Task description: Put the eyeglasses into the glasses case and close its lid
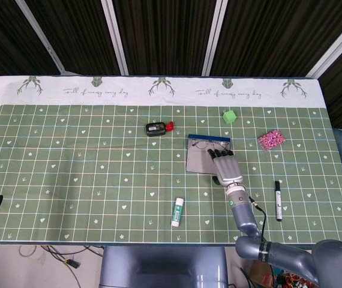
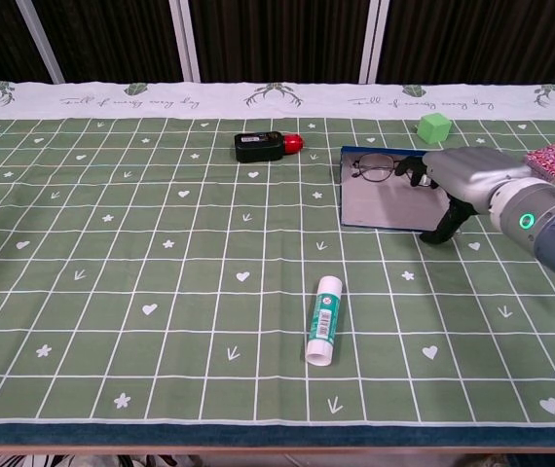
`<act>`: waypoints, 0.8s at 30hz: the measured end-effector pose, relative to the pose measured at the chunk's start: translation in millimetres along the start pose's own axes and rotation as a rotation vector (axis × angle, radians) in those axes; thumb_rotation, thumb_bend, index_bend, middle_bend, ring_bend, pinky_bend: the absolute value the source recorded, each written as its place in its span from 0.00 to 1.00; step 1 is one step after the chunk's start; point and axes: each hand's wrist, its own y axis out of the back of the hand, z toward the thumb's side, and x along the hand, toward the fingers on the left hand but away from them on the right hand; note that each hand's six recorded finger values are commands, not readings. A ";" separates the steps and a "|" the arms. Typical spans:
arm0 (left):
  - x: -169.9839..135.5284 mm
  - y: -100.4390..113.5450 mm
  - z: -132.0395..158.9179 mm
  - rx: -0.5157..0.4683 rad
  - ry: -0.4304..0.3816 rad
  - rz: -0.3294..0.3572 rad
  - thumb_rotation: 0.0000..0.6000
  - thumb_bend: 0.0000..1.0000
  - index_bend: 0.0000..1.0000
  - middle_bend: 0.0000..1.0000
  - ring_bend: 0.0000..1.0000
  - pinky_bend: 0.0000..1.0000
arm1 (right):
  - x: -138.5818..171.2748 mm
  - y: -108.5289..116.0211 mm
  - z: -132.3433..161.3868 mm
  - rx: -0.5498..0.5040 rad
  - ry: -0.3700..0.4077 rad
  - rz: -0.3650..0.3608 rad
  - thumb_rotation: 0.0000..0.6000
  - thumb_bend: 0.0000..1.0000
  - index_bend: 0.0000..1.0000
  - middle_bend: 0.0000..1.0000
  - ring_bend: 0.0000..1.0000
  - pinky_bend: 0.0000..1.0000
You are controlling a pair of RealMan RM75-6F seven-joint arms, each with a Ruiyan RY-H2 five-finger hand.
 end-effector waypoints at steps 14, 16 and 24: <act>-0.1 0.1 0.1 -0.001 -0.001 0.000 1.00 0.27 0.16 0.00 0.00 0.00 | -3.1 -1.5 -1.9 -0.001 -0.012 0.002 1.00 0.22 0.16 0.23 0.27 0.23; -0.1 0.2 0.0 -0.001 -0.001 0.000 1.00 0.27 0.16 0.00 0.00 0.00 | -3.5 -1.7 -2.0 -0.001 -0.013 0.002 1.00 0.22 0.16 0.23 0.27 0.23; 0.0 0.4 -0.1 -0.001 0.000 0.002 1.00 0.27 0.16 0.00 0.00 0.00 | -5.4 -3.1 -2.6 0.002 -0.018 0.006 1.00 0.23 0.16 0.24 0.27 0.23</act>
